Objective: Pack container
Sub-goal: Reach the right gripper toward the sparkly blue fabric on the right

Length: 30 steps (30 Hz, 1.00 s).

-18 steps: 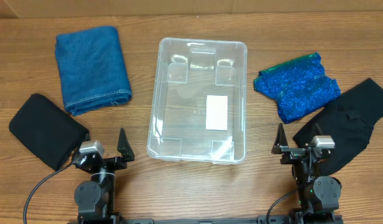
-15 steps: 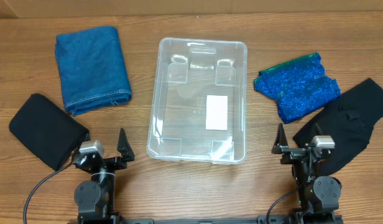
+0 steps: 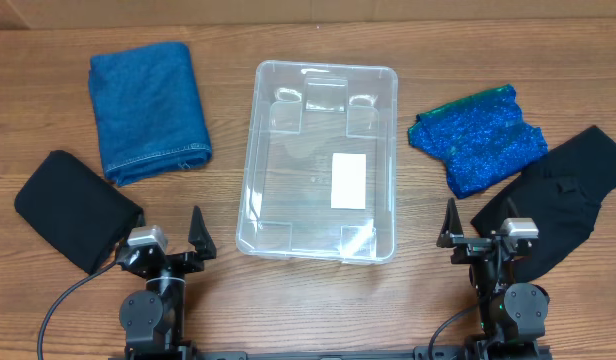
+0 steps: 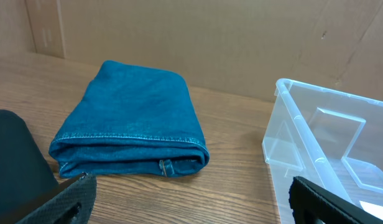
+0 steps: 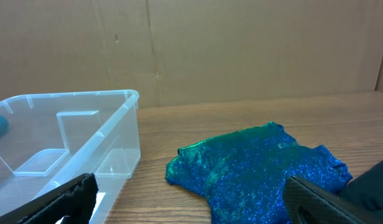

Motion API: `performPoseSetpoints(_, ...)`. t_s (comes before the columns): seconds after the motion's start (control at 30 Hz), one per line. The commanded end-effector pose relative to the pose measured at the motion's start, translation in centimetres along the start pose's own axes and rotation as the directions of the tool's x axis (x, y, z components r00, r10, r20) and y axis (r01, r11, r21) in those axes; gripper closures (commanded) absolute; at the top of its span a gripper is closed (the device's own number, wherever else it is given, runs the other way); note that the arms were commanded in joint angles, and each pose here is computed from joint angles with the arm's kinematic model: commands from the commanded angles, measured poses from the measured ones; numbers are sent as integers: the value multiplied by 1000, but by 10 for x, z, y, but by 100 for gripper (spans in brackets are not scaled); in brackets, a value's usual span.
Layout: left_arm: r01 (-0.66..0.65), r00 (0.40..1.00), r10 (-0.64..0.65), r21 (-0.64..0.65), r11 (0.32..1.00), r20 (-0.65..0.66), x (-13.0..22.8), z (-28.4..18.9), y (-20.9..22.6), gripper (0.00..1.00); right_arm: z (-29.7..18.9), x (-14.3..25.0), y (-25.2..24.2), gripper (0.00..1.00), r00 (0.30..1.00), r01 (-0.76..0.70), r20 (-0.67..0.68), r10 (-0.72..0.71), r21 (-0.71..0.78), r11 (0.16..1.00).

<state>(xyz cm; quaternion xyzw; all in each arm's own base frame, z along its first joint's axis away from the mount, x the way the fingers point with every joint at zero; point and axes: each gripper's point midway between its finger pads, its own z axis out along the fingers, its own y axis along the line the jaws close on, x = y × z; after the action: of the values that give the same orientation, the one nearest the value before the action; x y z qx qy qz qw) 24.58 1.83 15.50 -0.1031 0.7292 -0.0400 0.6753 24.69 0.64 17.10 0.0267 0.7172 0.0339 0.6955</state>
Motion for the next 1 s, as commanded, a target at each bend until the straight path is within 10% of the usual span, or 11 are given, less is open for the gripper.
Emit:
performPoseSetpoints(0.0,-23,1000,23,-3,1000,10,-1,0,0,0,0,2,-3,0,1000,7,2,-7,13,1000)
performPoseSetpoints(0.73,38,999,-38,24,999,3,-4,-2,-5,0,-1,-5,4,0,986,-169,1,169,-24,985)
performPoseSetpoints(0.97,-23,1000,24,15,1000,-14,-81,-24,-19,0,10,-65,-12,0,980,-147,-115,163,137,980)
